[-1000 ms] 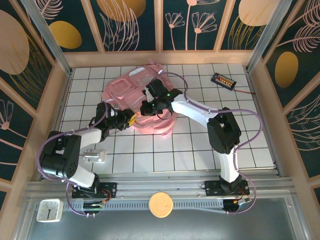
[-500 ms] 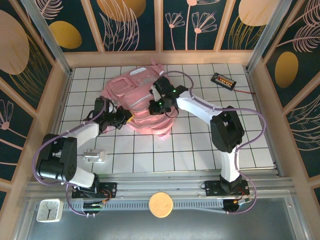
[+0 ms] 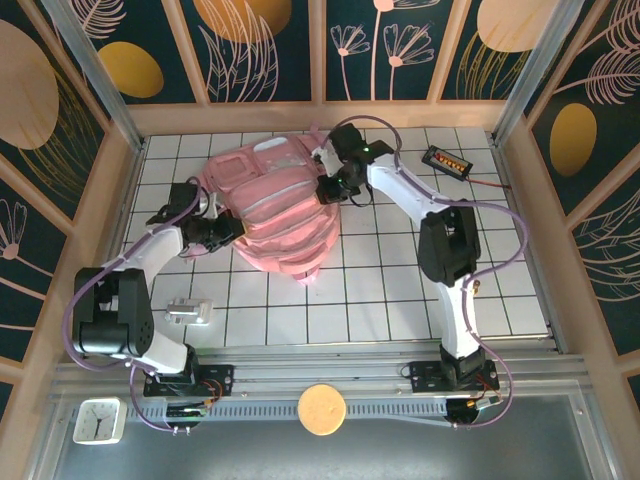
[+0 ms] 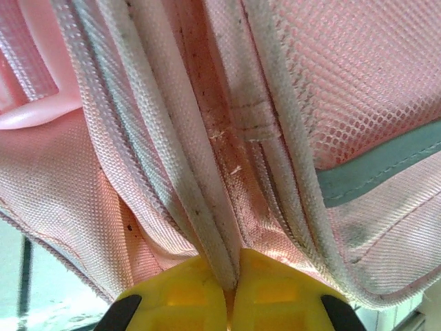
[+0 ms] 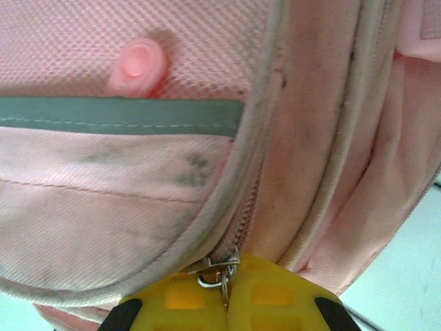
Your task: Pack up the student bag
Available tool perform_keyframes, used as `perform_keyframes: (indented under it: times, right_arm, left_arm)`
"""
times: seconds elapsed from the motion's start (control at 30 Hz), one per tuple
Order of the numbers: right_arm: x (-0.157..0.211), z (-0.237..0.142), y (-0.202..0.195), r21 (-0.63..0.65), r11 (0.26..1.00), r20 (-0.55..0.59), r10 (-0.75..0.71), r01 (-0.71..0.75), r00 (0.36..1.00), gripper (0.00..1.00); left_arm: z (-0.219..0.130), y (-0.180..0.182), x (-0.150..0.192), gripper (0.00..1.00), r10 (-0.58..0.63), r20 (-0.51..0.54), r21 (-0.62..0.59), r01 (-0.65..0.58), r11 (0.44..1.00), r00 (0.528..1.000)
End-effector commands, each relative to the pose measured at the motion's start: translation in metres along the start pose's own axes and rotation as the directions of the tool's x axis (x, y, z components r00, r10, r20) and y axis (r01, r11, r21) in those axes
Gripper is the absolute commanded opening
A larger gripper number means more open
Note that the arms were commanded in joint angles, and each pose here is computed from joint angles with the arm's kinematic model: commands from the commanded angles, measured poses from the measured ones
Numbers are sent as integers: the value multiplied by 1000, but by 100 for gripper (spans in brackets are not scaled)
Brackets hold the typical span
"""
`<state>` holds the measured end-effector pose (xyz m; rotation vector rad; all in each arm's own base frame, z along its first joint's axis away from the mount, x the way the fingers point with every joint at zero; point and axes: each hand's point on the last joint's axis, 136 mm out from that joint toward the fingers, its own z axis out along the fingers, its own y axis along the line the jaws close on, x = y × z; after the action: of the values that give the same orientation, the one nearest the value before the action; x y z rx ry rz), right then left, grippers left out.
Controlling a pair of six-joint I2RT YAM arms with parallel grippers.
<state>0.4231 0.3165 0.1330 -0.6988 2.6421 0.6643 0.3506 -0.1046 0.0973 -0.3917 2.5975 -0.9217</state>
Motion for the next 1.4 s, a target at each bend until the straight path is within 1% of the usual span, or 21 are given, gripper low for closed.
perform_keyframes:
  times: [0.0, 0.07, 0.17, 0.23, 0.33, 0.37, 0.4, 0.47, 0.53, 0.63, 0.7, 0.77, 0.8, 0.87, 0.93, 1.0, 1.17, 1.27, 1.37]
  right_arm:
    - [-55, -33, -71, 151, 988, 164, 2, -27, 986, 0]
    - [-57, -31, -57, 86, 996, 151, 14, -27, 988, 0]
    - [-38, -23, -30, 17, 1000, 115, 22, -24, 993, 0]
    - [-15, -18, -8, -15, 999, 95, 32, -30, 995, 0]
    - [21, -13, 23, -102, 991, 67, 93, -86, 993, 0]
    - [32, -9, 40, -134, 987, 55, 98, -90, 994, 0]
    - [44, -7, 53, -161, 981, 44, 115, -107, 992, 0]
    - [61, 1, 78, -213, 967, 18, 144, -137, 989, 0]
    - [70, 9, 96, -241, 955, -4, 176, -172, 984, 0]
    - [64, 16, 109, -273, 936, -7, 228, -221, 974, 0]
    - [55, 17, 115, -305, 924, 0, 243, -231, 970, 0]
    - [46, 15, 118, -316, 921, 15, 246, -229, 969, 0]
    - [44, 15, 120, -318, 921, 14, 241, -224, 970, 0]
    - [41, 15, 122, -323, 922, 11, 231, -215, 973, 0]
    - [41, 15, 123, -324, 922, 10, 228, -213, 974, 0]
    - [41, 15, 125, -328, 921, 8, 224, -209, 975, 0]
    - [41, 15, 128, -322, 927, 10, 208, -194, 978, 0]
    - [43, 15, 130, -317, 929, 13, 204, -189, 979, 0]
    - [45, 17, 131, -315, 931, 11, 200, -187, 980, 0]
  left_arm:
    - [-9, 62, 18, 0, -41, -81, -244, 20, 970, 996]
    - [-12, 64, 9, 0, -39, -64, -255, 21, 967, 997]
    - [-12, 62, -9, 0, -44, -27, -248, 35, 968, 999]
    - [-14, 58, -30, 0, -36, 12, -247, 38, 968, 999]
    - [-11, 51, -59, 0, -18, 50, -241, 30, 970, 999]
    - [-12, 48, -70, 1, -9, 66, -238, 25, 971, 998]
    - [-6, 48, -78, 6, -12, 61, -236, 26, 971, 998]
    - [-1, 41, -93, 25, -12, 65, -215, 26, 976, 998]
    - [1, 34, -99, 39, -27, 56, -184, 37, 982, 998]
    - [-8, 27, -90, 51, -42, 67, -160, 52, 986, 997]
    - [-16, 27, -73, 59, -58, 66, -151, 68, 986, 996]
    - [-21, 22, -54, 64, -94, 59, -100, 100, 990, 994]
    - [-20, 19, -42, 64, -132, 50, -62, 135, 989, 990]
    - [-18, 8, -27, 65, -217, 44, 56, 215, 975, 975]
    - [-17, -4, -20, 64, -315, 41, 197, 302, 933, 948]
    - [-19, -13, -21, 64, -368, 46, 274, 343, 899, 929]
    - [-16, -30, -21, 62, -379, 24, 316, 353, 881, 925]
    - [-6, -33, -18, 60, -401, 2, 330, 378, 865, 916]
    - [3, -40, -16, 59, -398, -13, 332, 379, 864, 917]
